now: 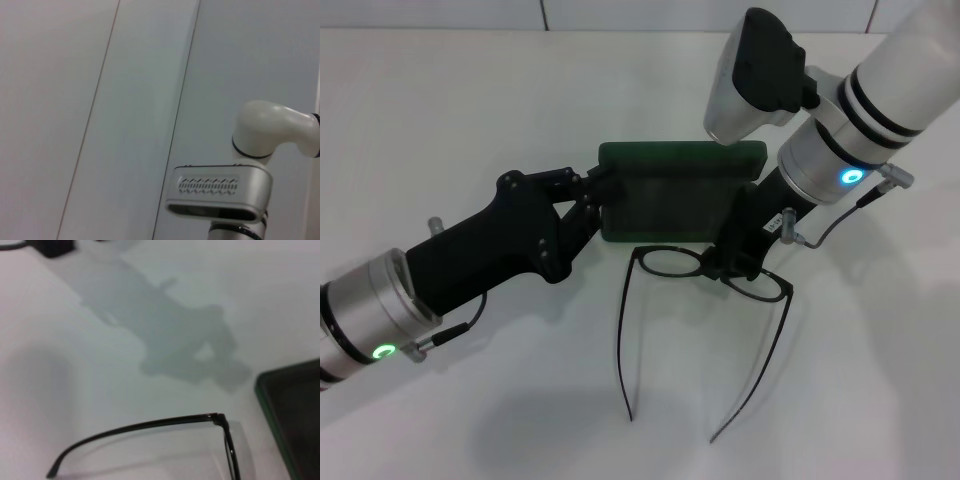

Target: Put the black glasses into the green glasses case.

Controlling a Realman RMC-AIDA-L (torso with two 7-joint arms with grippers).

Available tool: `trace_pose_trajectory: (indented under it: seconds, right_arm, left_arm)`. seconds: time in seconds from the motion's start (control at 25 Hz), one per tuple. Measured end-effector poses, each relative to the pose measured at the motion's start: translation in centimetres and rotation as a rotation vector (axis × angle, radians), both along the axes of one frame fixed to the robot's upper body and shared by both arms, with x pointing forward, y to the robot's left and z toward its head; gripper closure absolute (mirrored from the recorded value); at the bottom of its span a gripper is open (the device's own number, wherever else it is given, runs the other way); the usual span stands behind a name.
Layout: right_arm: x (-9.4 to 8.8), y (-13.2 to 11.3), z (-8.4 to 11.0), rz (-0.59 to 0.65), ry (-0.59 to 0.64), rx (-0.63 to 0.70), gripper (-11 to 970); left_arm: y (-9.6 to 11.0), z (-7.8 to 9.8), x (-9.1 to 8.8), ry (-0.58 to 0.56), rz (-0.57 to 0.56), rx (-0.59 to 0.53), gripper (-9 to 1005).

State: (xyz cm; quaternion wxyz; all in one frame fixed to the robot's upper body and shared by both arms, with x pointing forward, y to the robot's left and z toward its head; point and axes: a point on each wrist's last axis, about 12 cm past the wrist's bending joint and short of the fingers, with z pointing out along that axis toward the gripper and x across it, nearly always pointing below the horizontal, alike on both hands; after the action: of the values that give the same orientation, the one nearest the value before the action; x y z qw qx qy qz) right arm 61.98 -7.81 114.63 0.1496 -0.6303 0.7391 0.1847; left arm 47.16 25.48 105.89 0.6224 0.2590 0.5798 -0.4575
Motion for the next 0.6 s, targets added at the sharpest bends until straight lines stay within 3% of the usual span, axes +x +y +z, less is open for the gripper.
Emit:
trace_pose_trajectory:
  seconds: [0.24, 0.44, 0.6]
  right_arm:
    - [-1.7, -0.7, 1.5, 0.032, 0.004, 0.100, 887]
    - [-3.3, -5.3, 3.2, -0.035, -0.023, 0.300, 887]
    - [-4.5, -9.7, 3.2, -0.081, -0.060, 0.527, 887]
  left_arm:
    - [0.4, 0.1, -0.6, -0.006, 0.001, -0.022, 915]
    - [0.7, 1.0, -1.0, -0.081, -0.016, -0.073, 916]
    - [0.7, 2.4, -1.0, -0.149, -0.083, -0.123, 916]
